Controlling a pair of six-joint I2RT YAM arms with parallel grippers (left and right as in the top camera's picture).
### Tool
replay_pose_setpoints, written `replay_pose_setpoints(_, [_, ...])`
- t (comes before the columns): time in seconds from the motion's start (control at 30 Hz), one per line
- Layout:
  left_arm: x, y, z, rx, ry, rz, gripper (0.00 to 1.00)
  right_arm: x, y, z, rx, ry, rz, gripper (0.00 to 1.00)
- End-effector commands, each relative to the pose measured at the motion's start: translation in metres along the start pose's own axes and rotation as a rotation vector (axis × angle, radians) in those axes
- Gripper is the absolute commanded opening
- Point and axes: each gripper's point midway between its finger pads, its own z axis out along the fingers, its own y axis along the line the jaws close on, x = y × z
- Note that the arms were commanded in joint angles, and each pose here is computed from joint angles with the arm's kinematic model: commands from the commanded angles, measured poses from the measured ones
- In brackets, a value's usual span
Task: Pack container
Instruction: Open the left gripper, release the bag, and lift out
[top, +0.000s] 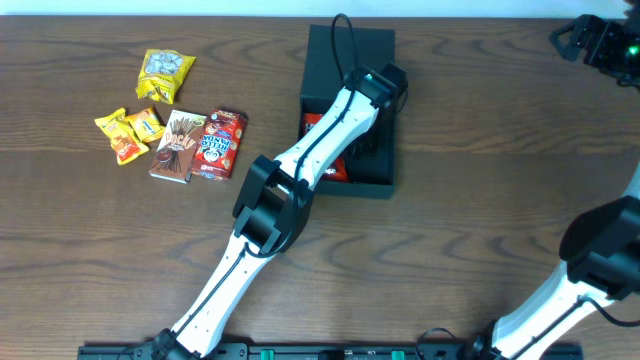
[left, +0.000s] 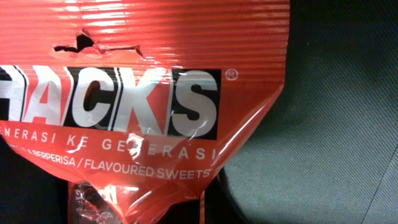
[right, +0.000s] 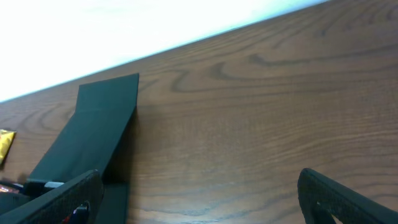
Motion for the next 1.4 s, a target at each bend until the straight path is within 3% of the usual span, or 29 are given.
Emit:
replay_pose_setpoints(0.0, [-0.002,0.000,0.002,0.004,0.001,0.018,0.06,0.001,0.002,-0.001,-0.010,0.002,-0.010,0.99])
replay_pose_setpoints(0.3, [-0.045,-0.027,-0.068,0.195,-0.198,-0.013,0.06,0.001,0.001,-0.001,-0.006,0.002,-0.009,0.99])
replay_pose_setpoints(0.4, [-0.045,-0.042,-0.068,0.278,-0.175,-0.039,0.06,0.001,0.001,-0.001,-0.006,0.002,-0.009,0.99])
replay_pose_setpoints(0.87, [-0.039,-0.063,-0.058,0.379,-0.094,-0.168,0.06,0.001,0.001,-0.001,-0.007,0.003,-0.008,0.99])
replay_pose_setpoints(1.37, [-0.028,-0.096,-0.042,0.524,0.029,-0.182,0.06,0.003,0.001,-0.001,-0.007,0.009,-0.005,0.99])
